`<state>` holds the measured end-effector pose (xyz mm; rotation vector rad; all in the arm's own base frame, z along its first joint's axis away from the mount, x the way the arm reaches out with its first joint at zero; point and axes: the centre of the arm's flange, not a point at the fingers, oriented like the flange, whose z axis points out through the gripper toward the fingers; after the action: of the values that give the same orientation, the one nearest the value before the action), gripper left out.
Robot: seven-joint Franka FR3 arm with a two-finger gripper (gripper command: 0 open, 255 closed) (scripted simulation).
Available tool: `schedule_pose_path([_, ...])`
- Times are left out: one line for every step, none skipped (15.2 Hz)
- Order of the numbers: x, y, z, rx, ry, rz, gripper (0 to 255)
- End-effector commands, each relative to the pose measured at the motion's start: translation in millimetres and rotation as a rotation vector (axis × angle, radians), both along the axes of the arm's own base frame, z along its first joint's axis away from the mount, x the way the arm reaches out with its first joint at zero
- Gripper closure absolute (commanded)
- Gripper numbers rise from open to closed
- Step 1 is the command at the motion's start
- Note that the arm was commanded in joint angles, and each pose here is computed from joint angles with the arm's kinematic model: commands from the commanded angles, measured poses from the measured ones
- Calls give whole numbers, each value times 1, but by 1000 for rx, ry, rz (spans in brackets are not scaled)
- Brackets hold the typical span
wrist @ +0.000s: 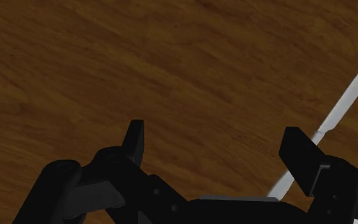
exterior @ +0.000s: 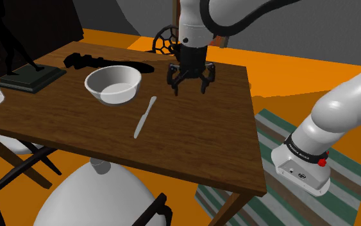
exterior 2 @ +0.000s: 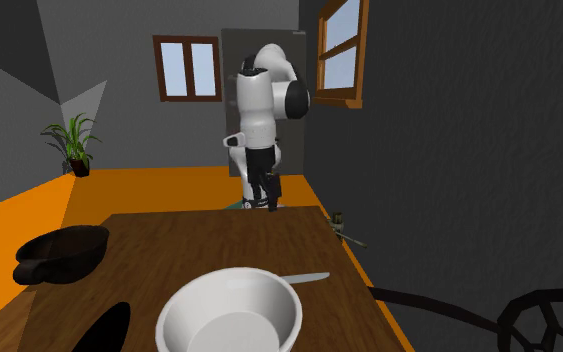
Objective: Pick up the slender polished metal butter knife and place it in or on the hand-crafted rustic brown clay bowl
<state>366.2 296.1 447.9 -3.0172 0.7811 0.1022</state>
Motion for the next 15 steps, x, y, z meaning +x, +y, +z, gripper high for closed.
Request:
schedule_pose_path([12, 21, -12, 9, -2, -57, 0])
schedule_pose_path([19, 30, -18, 12, -2, -83, 0])
schedule_pose_path([26, 39, -24, 15, -3, -109, 0])
schedule_pose_path([33, 47, -30, 18, -4, -136, 0])
schedule_pose_path([41, 55, -35, 21, -5, -162, 0])
schedule_pose_path([49, 64, -41, 24, -5, -188, 0])
schedule_pose_path([57, 71, -47, 27, -6, -214, 0])
schedule_pose_path([65, 79, -52, 30, -7, -240, 0])
schedule_pose_path([73, 87, -58, 33, -7, -266, 0])
schedule_pose_path([82, 94, -64, 35, -8, -293, 0])
schedule_pose_path([91, 101, -69, 38, -9, -319, 0])
schedule_pose_path([100, 108, -75, 41, -10, -345, 0])
schedule_pose_path([104, 111, -77, 43, -10, -359, 0])
schedule_pose_path([104, 112, -83, 43, -10, -359, 0])
schedule_pose_path([104, 112, -88, 43, -10, -359, 0])
